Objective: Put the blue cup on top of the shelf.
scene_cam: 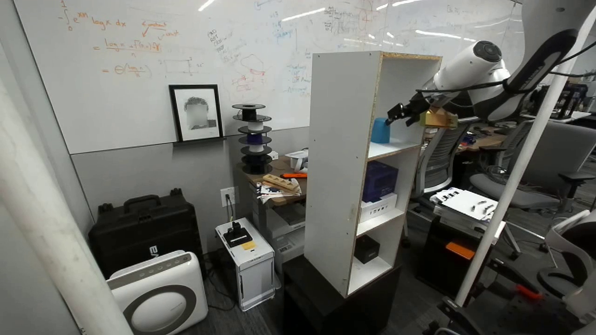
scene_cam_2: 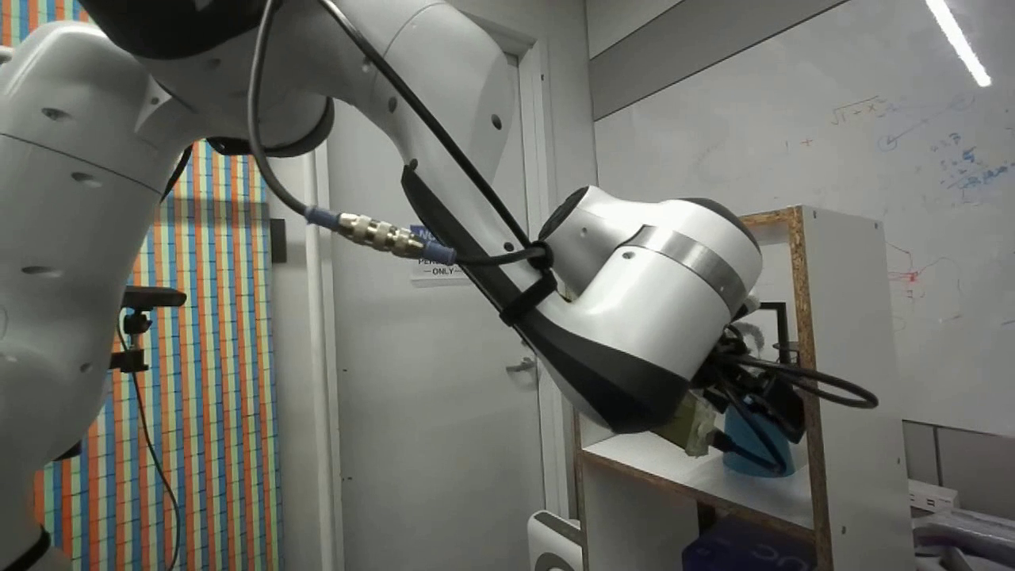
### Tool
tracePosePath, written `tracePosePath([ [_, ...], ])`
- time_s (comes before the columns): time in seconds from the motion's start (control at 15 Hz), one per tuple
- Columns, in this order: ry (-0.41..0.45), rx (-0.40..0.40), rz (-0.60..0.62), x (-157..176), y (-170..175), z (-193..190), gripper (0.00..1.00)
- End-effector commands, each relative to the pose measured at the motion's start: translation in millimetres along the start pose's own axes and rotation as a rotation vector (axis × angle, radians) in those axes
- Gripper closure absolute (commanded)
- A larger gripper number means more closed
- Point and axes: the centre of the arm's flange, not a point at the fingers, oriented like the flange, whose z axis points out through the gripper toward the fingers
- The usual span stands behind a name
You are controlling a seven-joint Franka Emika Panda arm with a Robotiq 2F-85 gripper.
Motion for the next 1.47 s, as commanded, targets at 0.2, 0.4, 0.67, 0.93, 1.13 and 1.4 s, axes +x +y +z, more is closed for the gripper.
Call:
tracePosePath([
  [0.2, 0.052, 0.043, -0.026, 26.5, -9.2, 33.7, 0.0],
  [0.4, 0.076, 0.062, -0.007, 32.1, -14.3, 45.5, 0.0],
  [0.67, 0.088, 0.078, 0.026, 36.1, -16.6, 61.9, 0.0],
  [0.93, 0.057, 0.116, 0.066, 23.1, -22.5, 65.2, 0.05],
  [1.13, 0.057, 0.154, 0.082, 14.7, -31.7, 55.8, 0.3],
  [1.4, 0.063, 0.173, 0.118, 5.9, -39.5, 25.7, 0.5],
])
